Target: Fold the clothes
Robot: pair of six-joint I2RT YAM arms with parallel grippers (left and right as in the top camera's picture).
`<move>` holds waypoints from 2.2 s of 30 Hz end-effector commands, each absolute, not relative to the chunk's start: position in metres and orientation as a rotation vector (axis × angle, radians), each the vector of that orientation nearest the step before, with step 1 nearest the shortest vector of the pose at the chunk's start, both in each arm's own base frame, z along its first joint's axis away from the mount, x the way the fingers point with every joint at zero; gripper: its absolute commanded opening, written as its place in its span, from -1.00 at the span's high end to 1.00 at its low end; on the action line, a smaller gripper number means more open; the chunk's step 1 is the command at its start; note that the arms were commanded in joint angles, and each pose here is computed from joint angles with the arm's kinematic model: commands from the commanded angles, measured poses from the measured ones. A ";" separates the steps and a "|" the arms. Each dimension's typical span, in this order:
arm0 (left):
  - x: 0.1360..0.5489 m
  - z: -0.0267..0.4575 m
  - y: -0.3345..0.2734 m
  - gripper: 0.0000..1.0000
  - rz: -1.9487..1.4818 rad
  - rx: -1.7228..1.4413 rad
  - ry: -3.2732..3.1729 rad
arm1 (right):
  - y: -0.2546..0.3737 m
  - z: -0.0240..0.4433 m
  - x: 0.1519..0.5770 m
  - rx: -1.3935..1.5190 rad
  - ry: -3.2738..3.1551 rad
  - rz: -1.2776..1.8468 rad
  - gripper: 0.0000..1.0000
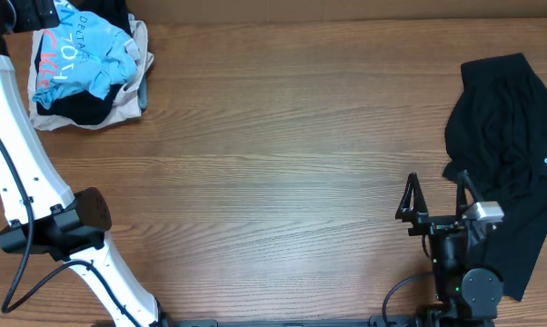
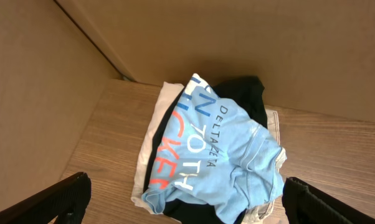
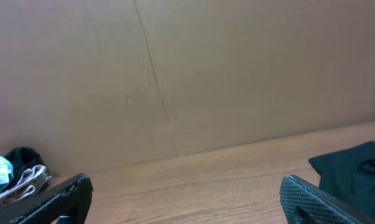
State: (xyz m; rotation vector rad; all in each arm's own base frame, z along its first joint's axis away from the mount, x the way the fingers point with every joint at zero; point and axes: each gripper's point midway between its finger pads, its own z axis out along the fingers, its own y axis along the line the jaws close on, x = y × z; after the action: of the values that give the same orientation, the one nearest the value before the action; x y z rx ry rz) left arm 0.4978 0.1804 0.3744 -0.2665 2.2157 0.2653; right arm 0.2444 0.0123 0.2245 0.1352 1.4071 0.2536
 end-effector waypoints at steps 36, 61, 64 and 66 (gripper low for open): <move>0.496 0.378 0.181 -0.99 0.259 -0.269 2.207 | 0.014 0.170 0.246 0.152 1.593 0.245 -1.00; 0.433 0.413 0.002 -1.00 0.071 0.113 2.228 | 0.014 0.170 0.246 0.152 1.593 0.245 -1.00; 0.385 0.411 -0.071 -1.00 -0.034 0.324 2.228 | 0.014 0.170 0.246 0.153 1.593 0.244 -1.00; 0.358 0.404 -0.096 -1.00 -0.076 0.418 2.233 | 0.014 0.170 0.246 0.152 1.593 0.245 -1.00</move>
State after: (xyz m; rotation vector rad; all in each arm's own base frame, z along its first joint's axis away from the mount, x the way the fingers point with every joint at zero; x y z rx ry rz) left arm 0.4079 -0.0639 0.3967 0.3026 2.2646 -0.0128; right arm 0.2462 0.0120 0.1708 0.1594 1.5987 0.2392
